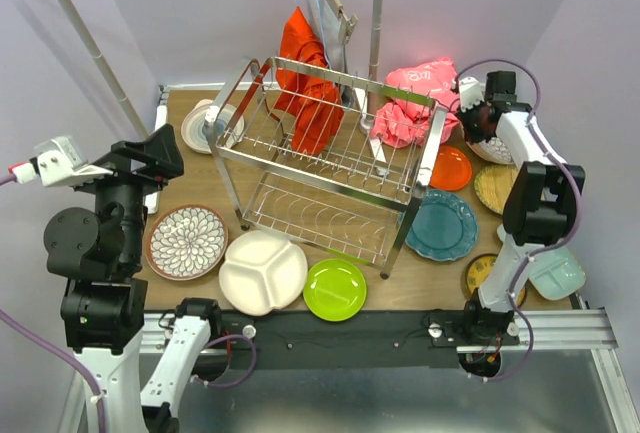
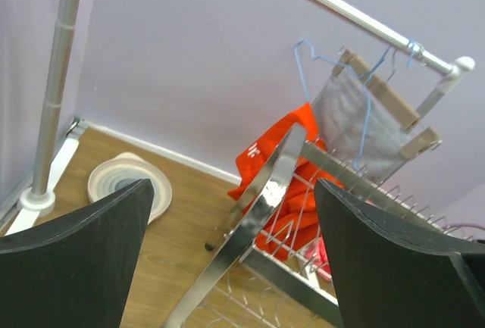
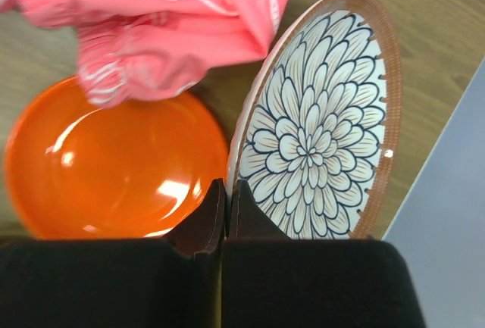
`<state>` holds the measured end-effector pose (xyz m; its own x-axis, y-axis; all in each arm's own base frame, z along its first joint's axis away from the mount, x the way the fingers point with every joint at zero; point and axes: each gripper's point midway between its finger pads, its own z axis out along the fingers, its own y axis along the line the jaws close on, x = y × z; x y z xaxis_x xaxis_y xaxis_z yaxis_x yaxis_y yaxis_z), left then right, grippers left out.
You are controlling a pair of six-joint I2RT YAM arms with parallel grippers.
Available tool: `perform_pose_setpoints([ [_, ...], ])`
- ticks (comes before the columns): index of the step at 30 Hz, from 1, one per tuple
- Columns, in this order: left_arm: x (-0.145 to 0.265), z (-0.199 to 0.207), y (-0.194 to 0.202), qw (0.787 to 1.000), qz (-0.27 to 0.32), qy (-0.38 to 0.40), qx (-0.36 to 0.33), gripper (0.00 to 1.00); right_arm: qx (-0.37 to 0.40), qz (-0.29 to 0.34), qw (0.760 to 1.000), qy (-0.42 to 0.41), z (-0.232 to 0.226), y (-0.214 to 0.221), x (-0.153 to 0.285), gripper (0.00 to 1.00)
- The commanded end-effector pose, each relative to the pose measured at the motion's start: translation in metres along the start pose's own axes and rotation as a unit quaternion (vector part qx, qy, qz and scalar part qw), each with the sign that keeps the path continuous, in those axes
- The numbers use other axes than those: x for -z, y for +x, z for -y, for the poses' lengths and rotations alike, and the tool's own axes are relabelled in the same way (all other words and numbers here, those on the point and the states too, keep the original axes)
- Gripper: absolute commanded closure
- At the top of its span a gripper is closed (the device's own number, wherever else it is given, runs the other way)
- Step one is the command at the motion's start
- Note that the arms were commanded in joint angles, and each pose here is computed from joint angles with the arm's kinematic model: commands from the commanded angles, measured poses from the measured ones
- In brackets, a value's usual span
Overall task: Load the plates into the dish rack
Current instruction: Grab a plate with the right arm
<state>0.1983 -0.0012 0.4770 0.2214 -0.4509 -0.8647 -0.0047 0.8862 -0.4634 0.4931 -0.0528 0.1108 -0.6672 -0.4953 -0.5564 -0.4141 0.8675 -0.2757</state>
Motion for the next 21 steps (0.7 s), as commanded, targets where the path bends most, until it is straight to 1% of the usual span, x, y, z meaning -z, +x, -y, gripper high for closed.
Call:
perform_pose_setpoints([
  [1, -0.005, 0.03, -0.026, 0.998, 0.02, 0.052, 0.022, 0.04, -0.039, 0.076, 0.996, 0.03, 0.012, -0.038, 0.065, 0.99],
  [3, -0.006, 0.042, -0.036, 0.996, 0.026, 0.073, 0.033, 0.04, -0.053, 0.092, 0.994, 0.034, 0.015, -0.043, 0.079, 0.99],
  [5, -0.012, 0.055, -0.036, 0.994, 0.016, 0.1, 0.037, 0.05, -0.065, 0.117, 0.99, 0.037, 0.015, -0.052, 0.101, 0.99],
  [6, -0.012, 0.06, -0.043, 0.993, 0.024, 0.108, 0.039, 0.05, -0.067, 0.126, 0.989, 0.038, 0.015, -0.056, 0.108, 0.99],
  [7, -0.016, 0.07, -0.04, 0.99, 0.01, 0.131, 0.041, 0.05, -0.071, 0.143, 0.986, 0.04, 0.014, -0.062, 0.122, 0.99],
  [9, -0.016, 0.081, -0.049, 0.987, 0.015, 0.153, 0.043, 0.06, -0.076, 0.159, 0.983, 0.04, 0.013, -0.068, 0.136, 0.99],
  [11, -0.023, 0.093, -0.047, 0.983, 0.002, 0.176, 0.045, 0.06, -0.081, 0.186, 0.978, 0.042, 0.011, -0.078, 0.159, 0.99],
  [12, -0.022, 0.1, -0.056, 0.981, 0.01, 0.19, 0.047, 0.06, -0.084, 0.197, 0.976, 0.043, 0.011, -0.083, 0.168, 0.99],
  [14, -0.027, 0.112, -0.053, 0.975, -0.005, 0.215, 0.054, 0.06, -0.088, 0.223, 0.97, 0.045, 0.009, -0.092, 0.19, 0.99],
  [15, -0.026, 0.118, -0.06, 0.972, 0.002, 0.229, 0.058, 0.06, -0.087, 0.237, 0.966, 0.047, 0.01, -0.098, 0.201, 0.99],
  [17, -0.028, 0.131, -0.057, 0.963, -0.013, 0.26, 0.071, 0.06, -0.081, 0.26, 0.961, 0.048, 0.009, -0.107, 0.219, 0.99],
  [18, -0.027, 0.139, -0.063, 0.958, -0.008, 0.277, 0.073, 0.06, -0.076, 0.28, 0.955, 0.054, 0.011, -0.115, 0.238, 0.99],
  [19, -0.029, 0.146, -0.057, 0.951, -0.024, 0.297, 0.077, 0.06, -0.069, 0.295, 0.951, 0.054, 0.01, -0.122, 0.249, 0.99],
  [21, -0.029, 0.157, -0.061, 0.942, -0.028, 0.323, 0.085, 0.06, -0.056, 0.32, 0.944, 0.058, 0.01, -0.132, 0.271, 0.99],
])
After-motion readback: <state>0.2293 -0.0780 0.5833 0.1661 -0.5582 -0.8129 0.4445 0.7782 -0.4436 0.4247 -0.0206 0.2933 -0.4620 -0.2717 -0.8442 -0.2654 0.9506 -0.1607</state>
